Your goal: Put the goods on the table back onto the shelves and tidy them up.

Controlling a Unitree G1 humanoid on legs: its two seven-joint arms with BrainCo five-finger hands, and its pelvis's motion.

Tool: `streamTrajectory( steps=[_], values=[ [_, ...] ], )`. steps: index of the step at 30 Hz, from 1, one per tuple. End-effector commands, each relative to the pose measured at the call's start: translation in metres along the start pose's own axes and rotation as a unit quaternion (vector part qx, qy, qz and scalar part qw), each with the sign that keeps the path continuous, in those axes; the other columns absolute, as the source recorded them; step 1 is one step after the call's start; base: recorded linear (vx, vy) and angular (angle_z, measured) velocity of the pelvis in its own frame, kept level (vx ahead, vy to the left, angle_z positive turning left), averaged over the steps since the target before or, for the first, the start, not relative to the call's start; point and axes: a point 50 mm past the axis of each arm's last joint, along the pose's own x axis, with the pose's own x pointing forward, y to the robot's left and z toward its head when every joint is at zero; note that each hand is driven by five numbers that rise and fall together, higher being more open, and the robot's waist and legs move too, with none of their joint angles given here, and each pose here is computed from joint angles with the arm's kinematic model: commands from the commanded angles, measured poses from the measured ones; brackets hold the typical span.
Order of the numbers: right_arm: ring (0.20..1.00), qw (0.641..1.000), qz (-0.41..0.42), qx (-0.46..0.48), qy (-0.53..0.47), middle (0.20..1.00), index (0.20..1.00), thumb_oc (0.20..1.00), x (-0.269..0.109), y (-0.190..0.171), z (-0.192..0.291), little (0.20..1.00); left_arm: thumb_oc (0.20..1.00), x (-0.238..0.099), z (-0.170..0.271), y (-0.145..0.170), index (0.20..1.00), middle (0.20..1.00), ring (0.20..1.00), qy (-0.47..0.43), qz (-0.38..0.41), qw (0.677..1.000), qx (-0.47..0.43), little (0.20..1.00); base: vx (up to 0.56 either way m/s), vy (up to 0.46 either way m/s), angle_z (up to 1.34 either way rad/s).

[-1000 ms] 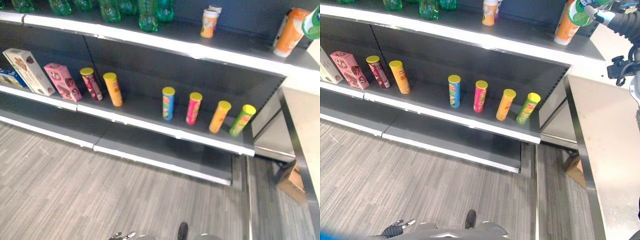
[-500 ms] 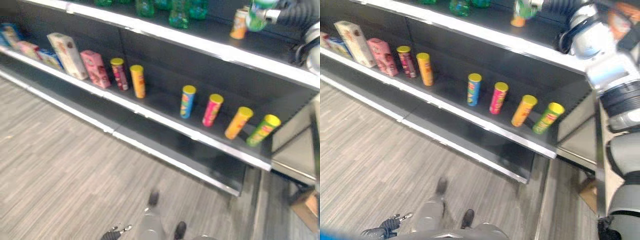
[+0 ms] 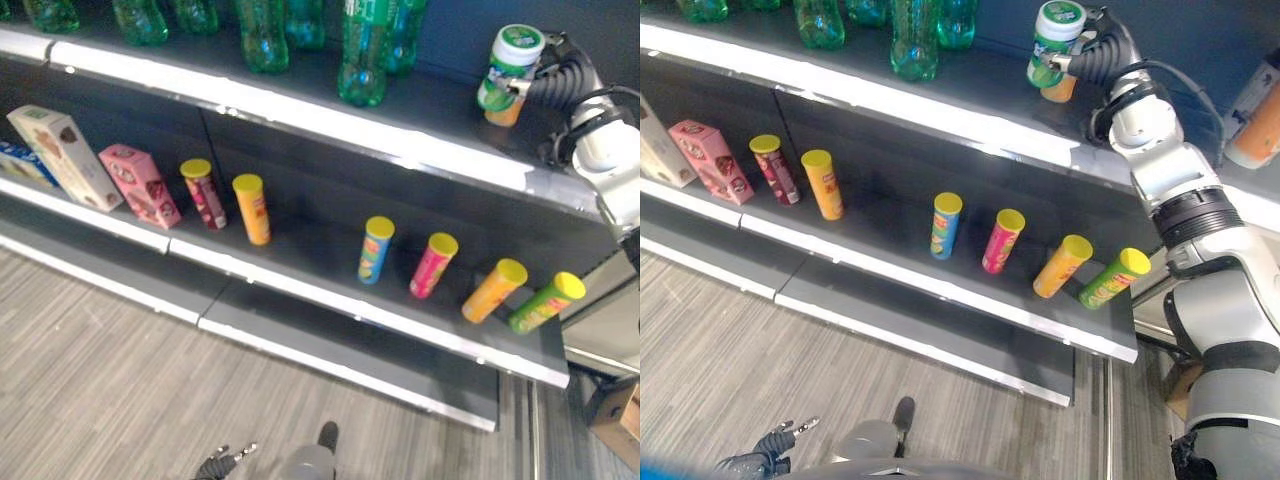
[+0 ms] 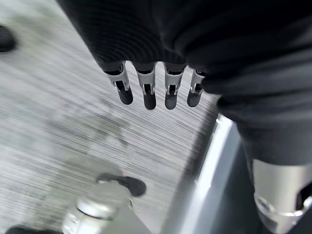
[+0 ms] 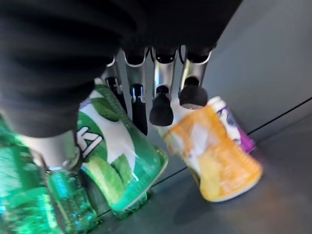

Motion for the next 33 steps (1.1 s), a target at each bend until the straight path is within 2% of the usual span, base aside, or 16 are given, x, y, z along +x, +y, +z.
streamTrajectory(
  steps=[1,7,10,11,16,23,33],
  values=[
    [0.2,0.999,-0.03,-0.017,-0.04,0.2,0.2,0.2,0.003,-0.024,0.019,0.2,1.0,-0.009,-0.021,0.023,1.0,1.0,1.0,0.025,0.026,0.999,0.023,1.0,0.01,0.062,-0.14],
    [0.2,0.993,-0.026,-0.022,-0.111,0.2,0.2,0.2,-0.013,-0.022,0.041,0.2,1.0,-0.009,-0.021,0.023,1.0,1.0,1.0,0.023,0.03,0.999,0.013,1.0,0.04,0.053,-0.35],
    [0.2,0.986,-0.036,-0.039,-0.155,0.2,0.2,0.2,-0.037,-0.028,0.049,0.2,1.0,-0.01,-0.023,0.025,1.0,1.0,1.0,0.026,0.04,0.999,0.002,1.0,0.02,-0.06,-0.15],
    [0.2,0.984,-0.039,-0.055,-0.163,0.2,0.2,0.2,-0.051,-0.035,0.047,0.2,1.0,-0.009,-0.024,0.018,1.0,1.0,1.0,0.024,0.031,0.999,-0.004,1.0,0.02,-0.028,-0.12],
    [0.2,0.984,-0.03,-0.032,-0.173,0.2,0.2,0.2,-0.064,-0.039,0.045,0.2,1.0,-0.007,-0.022,0.008,1.0,1.0,1.0,0.021,0.018,1.0,-0.002,1.0,0.02,-0.032,-0.01],
    [0.2,0.986,0.021,-0.039,-0.161,0.2,0.2,0.2,-0.056,0.001,0.043,0.2,1.0,-0.007,-0.026,0.003,1.0,1.0,1.0,0.034,0.015,0.999,0.008,1.0,0.03,-0.052,-0.08],
    [0.2,0.991,0.051,0.032,-0.12,0.2,0.2,0.2,-0.034,0.036,0.037,0.2,1.0,-0.007,-0.028,0.001,1.0,1.0,1.0,0.037,0.015,0.999,0.011,1.0,0.03,-0.02,0.05]
  ],
)
